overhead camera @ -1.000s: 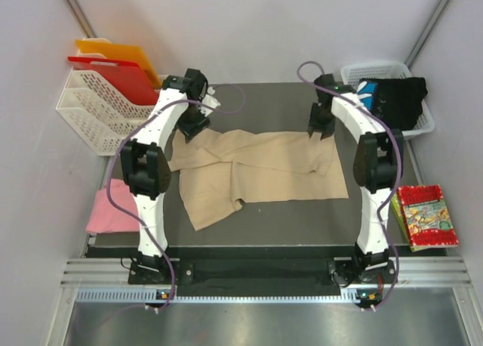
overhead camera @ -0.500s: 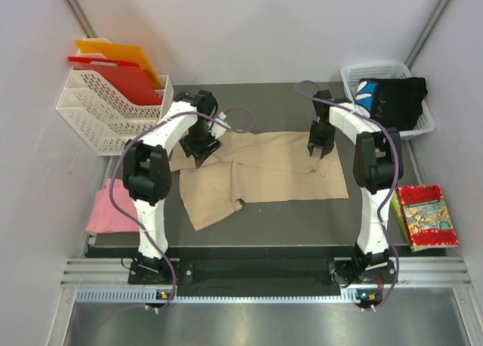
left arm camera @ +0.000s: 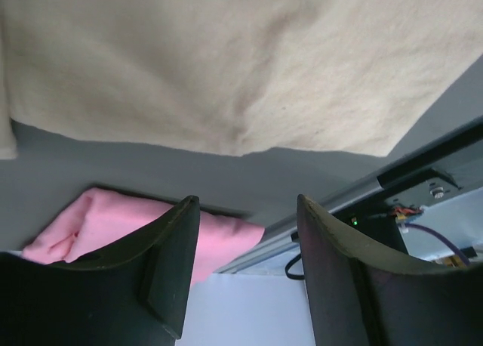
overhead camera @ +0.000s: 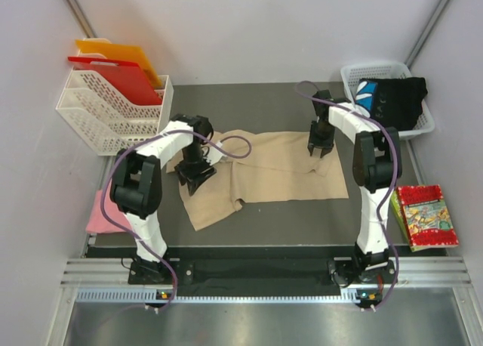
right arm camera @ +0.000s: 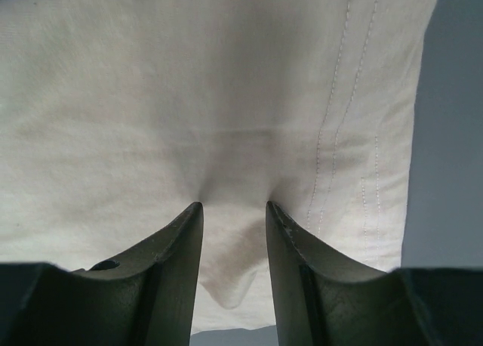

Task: Fold and stack the t-shirts
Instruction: Fold the tshirt

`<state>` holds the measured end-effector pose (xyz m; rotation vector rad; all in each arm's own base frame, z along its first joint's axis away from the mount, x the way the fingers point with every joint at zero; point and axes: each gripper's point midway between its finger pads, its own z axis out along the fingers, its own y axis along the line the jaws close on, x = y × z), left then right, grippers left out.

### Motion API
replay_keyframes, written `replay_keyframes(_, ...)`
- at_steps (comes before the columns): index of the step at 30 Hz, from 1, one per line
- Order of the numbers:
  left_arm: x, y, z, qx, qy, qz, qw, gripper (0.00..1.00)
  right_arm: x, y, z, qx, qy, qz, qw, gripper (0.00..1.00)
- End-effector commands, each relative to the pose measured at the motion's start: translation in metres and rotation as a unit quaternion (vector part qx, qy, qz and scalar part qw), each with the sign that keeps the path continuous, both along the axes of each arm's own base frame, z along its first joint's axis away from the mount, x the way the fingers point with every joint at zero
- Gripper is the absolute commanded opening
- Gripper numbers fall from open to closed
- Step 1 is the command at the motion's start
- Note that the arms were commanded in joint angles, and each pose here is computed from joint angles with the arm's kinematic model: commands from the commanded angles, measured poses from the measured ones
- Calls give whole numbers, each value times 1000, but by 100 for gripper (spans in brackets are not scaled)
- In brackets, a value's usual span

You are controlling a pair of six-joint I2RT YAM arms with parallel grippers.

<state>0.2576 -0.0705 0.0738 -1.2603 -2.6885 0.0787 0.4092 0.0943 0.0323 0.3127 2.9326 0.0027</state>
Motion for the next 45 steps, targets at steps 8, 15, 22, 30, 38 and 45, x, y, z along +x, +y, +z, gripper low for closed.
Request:
replay_keyframes(8,23,-27,-44,-10,-29,8,1000,58,32,-1,18,9,-39,0,999,39)
replay_keyframes(15,-3,-9,-73,23,26,-6,999,57,35,-12,10,6,-32,-14,999,40)
replay_keyframes(22,-34,35,-82,69,55,-20,996,56,54,-34,3,-1,-37,-39,999,40)
replay_keyframes(30,-34,84,-83,101,53,-2,993,55,78,-67,-16,5,-37,-66,997,40)
replay_keyframes(38,-11,101,-82,102,49,33,993,52,86,-85,0,55,-57,-80,994,41)
replay_keyframes(45,32,62,-56,71,16,31,997,52,64,-23,71,110,-105,-17,988,47)
